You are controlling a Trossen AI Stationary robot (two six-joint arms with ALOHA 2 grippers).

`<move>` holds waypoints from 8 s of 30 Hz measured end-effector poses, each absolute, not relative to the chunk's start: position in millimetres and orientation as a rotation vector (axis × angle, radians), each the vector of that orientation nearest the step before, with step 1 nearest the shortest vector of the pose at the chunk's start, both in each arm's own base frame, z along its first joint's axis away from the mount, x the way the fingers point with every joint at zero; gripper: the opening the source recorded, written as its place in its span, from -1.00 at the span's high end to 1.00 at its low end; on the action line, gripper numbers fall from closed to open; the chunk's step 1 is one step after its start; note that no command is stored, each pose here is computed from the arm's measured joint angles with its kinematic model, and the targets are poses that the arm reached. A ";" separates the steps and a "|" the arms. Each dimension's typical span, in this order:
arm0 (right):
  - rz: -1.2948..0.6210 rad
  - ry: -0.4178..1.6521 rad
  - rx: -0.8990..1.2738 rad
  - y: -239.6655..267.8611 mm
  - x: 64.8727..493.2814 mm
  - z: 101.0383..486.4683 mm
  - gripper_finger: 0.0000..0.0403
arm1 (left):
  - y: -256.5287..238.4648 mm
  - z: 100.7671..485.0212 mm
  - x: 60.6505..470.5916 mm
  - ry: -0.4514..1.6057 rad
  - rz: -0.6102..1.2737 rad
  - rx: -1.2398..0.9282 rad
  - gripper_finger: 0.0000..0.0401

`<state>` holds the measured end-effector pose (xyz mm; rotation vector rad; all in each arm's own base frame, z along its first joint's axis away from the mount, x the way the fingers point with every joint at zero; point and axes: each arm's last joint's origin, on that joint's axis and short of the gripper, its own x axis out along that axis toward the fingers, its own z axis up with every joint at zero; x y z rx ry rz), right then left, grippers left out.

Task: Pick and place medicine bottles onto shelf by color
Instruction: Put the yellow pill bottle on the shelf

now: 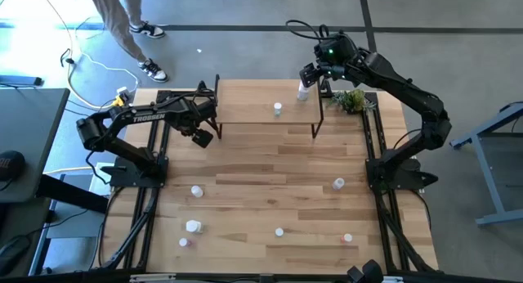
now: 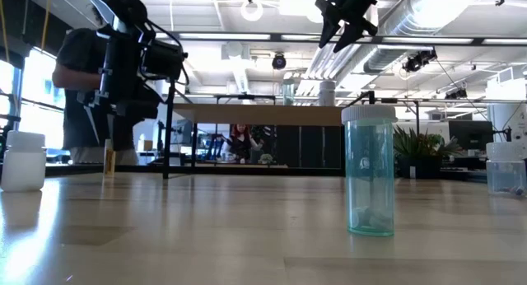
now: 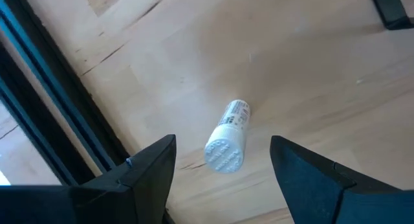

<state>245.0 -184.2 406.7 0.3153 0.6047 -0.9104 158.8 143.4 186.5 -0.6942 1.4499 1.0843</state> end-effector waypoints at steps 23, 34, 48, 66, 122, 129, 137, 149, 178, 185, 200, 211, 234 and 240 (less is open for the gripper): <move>-0.911 0.605 0.316 -184.2 245.0 406.7 -0.17 | 144.5 186.4 160.5 1.432 1.068 -0.692 0.47; -0.911 0.604 0.317 -184.2 245.1 406.7 -0.17 | 143.8 186.3 160.5 1.443 1.044 -0.694 0.65; -0.912 0.604 0.317 -184.3 245.1 406.7 -0.17 | 129.7 205.9 147.4 1.412 1.005 -0.782 0.63; -0.912 0.600 0.315 -184.4 245.3 407.0 -0.17 | 119.5 319.1 135.1 1.017 1.059 -0.805 0.63; -0.911 0.602 0.312 -184.5 245.2 407.0 -0.17 | 207.2 358.5 252.6 1.368 0.600 -0.502 0.63; -0.912 0.600 0.315 -184.5 245.2 407.0 -0.17 | 203.2 358.3 256.2 1.380 0.633 -0.466 0.63; -0.912 0.601 0.315 -184.5 245.2 407.0 -0.17 | 202.0 354.6 261.9 1.397 0.656 -0.428 0.63; -0.912 0.601 0.313 -184.5 245.2 407.0 -0.17 | 203.1 344.9 269.0 1.436 0.617 -0.441 0.63; -0.912 0.600 0.315 -184.5 245.2 407.0 -0.17 | 204.1 344.3 269.1 1.447 0.588 -0.405 0.51; -0.912 0.600 0.315 -184.5 245.2 407.0 -0.17 | 205.1 344.5 270.2 1.438 0.579 -0.381 0.50; -0.912 0.601 0.315 -184.5 245.2 406.9 -0.17 | 205.6 344.6 270.6 1.437 0.582 -0.362 0.50; -0.911 0.601 0.315 -184.4 245.2 406.9 -0.17 | 207.2 345.4 272.6 1.407 0.595 -0.358 0.50; -0.911 0.602 0.313 -184.4 245.2 406.9 -0.17 | 210.3 346.2 276.1 1.373 0.569 -0.303 0.50; -0.909 0.604 0.308 -184.4 245.2 406.9 -0.17 | 211.4 346.7 277.7 1.353 0.573 -0.296 0.50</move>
